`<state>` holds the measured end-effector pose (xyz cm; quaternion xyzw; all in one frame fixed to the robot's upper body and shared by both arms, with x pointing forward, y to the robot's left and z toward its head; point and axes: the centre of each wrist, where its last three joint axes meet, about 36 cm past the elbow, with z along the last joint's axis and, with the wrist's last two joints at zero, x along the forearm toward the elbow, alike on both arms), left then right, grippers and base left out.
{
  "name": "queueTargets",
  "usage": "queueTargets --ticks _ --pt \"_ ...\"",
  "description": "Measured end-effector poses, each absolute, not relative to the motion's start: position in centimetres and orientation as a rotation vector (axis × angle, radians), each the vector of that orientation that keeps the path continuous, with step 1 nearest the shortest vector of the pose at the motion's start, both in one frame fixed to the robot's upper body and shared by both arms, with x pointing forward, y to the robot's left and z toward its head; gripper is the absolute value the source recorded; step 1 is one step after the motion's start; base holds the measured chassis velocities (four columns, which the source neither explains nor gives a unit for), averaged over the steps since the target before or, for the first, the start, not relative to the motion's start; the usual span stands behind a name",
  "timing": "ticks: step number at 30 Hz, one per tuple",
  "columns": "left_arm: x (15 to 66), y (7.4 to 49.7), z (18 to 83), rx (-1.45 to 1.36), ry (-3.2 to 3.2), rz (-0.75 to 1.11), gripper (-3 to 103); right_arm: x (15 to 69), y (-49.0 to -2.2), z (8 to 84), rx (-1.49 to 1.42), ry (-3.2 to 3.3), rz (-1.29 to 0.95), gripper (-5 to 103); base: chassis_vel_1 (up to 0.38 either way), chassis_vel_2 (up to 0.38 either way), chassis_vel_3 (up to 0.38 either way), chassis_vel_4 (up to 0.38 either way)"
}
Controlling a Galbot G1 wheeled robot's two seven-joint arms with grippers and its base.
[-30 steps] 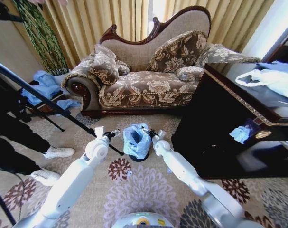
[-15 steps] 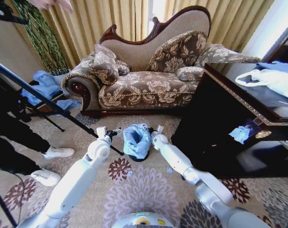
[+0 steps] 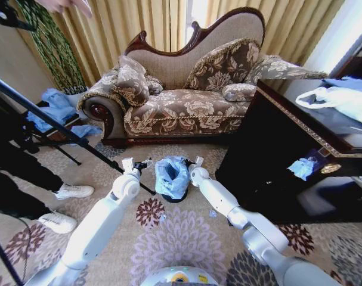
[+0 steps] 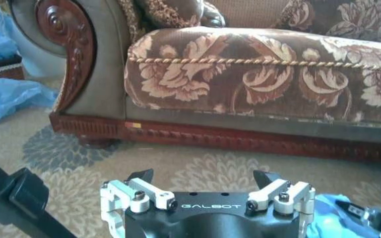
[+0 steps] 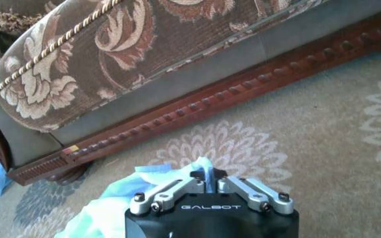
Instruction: Place a garbage bag over the trash bin.
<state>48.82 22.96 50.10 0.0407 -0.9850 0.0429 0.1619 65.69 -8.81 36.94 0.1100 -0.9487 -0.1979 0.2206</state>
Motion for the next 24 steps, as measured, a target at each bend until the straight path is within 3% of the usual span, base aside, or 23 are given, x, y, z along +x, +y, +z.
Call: queueTargets --ticks 3,12,24 --pt "49.1 23.0 49.6 0.137 -2.827 0.128 100 66.1 -8.5 37.1 0.305 -2.638 -0.534 0 0.000 0.000 0.000 0.000" --pt "48.2 22.2 49.2 0.096 -2.845 0.153 100 67.2 -9.1 37.9 0.311 -2.678 -0.488 0 0.000 0.000 0.000 0.000" --pt "46.7 21.4 50.1 0.037 -2.883 0.176 100 68.0 -14.4 34.1 0.435 -2.703 -0.275 0 0.000 0.000 0.000 0.000"
